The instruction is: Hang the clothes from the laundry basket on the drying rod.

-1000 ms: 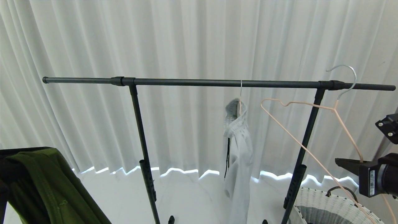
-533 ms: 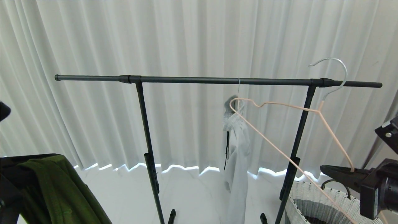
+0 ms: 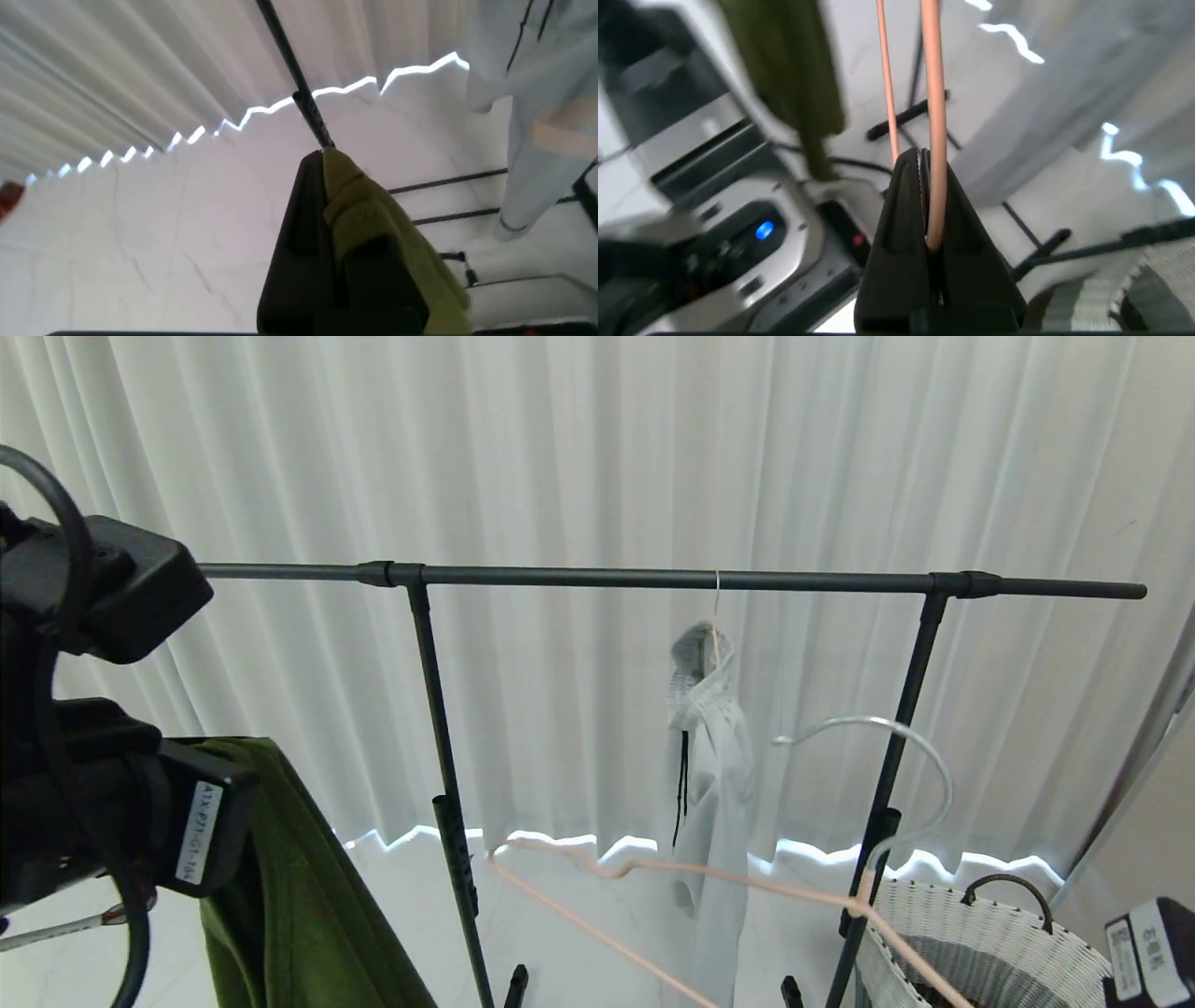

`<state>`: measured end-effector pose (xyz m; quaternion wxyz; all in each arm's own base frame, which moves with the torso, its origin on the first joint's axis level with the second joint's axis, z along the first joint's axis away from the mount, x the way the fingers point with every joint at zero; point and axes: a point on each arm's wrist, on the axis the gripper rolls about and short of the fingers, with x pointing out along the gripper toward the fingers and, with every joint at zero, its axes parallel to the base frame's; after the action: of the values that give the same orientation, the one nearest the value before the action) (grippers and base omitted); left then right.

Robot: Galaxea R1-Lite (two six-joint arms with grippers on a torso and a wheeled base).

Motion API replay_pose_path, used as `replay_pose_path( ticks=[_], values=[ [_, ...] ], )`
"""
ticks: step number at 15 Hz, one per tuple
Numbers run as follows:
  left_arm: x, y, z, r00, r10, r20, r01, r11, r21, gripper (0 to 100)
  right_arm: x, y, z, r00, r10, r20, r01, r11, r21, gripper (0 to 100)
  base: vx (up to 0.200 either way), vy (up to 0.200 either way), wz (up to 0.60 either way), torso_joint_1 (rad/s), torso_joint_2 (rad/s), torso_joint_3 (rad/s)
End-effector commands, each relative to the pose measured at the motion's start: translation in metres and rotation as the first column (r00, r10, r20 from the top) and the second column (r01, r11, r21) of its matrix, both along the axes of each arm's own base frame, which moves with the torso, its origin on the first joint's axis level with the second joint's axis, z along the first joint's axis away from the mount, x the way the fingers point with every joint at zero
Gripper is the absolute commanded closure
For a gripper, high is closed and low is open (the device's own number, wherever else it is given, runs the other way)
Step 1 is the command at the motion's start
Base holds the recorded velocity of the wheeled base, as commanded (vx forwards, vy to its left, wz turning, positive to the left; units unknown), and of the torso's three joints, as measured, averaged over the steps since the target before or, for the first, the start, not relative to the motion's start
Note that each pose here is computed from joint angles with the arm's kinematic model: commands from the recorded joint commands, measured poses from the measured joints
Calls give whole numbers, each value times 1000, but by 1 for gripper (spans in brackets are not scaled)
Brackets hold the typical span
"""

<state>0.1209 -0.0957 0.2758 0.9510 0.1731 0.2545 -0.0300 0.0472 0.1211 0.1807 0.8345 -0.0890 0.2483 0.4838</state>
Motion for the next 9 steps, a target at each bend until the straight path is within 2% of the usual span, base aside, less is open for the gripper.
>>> replay_pose_path(
  ticks=[1,5,9],
  values=[
    [20,-15,-12,997,67,-47,-68,998,-11,100,-7,11,-4,997,73,-9,-73,997,-24,100,0,0,0,0,0,0],
    [34,-27,-24,983,176,-57,-179,983,-49,100,-2,31,-6,997,79,-2,-79,997,14,100,0,0,0,0,0,0],
    [34,-27,-24,983,177,-56,-180,982,-51,100,2,48,-8,998,66,-13,-65,997,50,100,0,0,0,0,0,0]
  ],
)
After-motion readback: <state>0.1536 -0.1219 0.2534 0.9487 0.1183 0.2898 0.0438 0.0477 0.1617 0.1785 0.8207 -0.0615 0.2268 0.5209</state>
